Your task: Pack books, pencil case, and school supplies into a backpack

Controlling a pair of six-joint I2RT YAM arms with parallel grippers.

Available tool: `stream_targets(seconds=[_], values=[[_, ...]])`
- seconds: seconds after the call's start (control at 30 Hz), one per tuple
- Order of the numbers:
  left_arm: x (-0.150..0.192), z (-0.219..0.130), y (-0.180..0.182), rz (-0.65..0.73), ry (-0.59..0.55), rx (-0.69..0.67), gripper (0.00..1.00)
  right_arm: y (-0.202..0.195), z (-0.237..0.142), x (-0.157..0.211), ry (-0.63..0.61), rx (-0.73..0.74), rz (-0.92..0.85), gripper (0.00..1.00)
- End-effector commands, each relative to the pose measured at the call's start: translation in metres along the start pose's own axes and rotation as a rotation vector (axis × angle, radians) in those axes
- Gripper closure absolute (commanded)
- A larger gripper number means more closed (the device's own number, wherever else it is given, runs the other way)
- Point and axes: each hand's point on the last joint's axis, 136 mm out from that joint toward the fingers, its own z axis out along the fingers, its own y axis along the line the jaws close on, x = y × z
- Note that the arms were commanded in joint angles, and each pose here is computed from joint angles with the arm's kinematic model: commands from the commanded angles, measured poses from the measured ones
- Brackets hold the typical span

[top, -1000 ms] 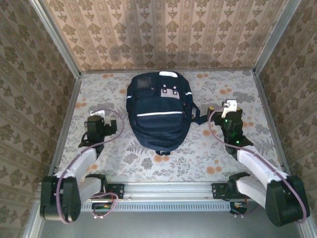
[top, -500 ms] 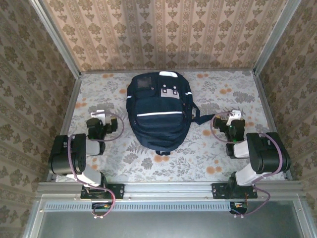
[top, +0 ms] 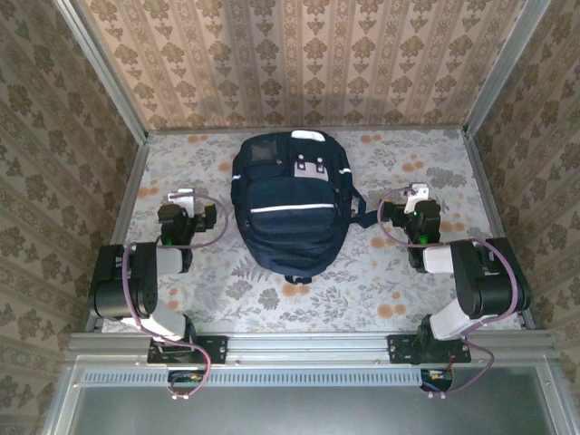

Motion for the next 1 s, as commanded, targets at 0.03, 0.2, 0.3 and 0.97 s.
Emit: stream_targets(seconds=[0.03,0.2,0.3,0.97], values=[[-0.0046,0.0005,0.0000,0.021,-0.007,-0.003,0.00,0.0023,-0.0019,-0.0031,-0.006,-0.001,-0.021,0.00],[-0.0049,0.0003,-0.0002,0.022,-0.009,-0.002,0.00,0.0024,-0.0023,-0.0032,-0.008,-0.002,-0.021,0.00],[-0.0053,-0.0003,-0.0006,0.023,-0.012,-0.002,0.00,0.0023,-0.0023,-0.0031,-0.008,-0.001,-0.021,0.00],[-0.0051,-0.0003,-0.0016,0.030,-0.010,-0.004,0.00,0.0017,-0.0022,-0.0034,-0.008,0.000,-0.020,0.00]])
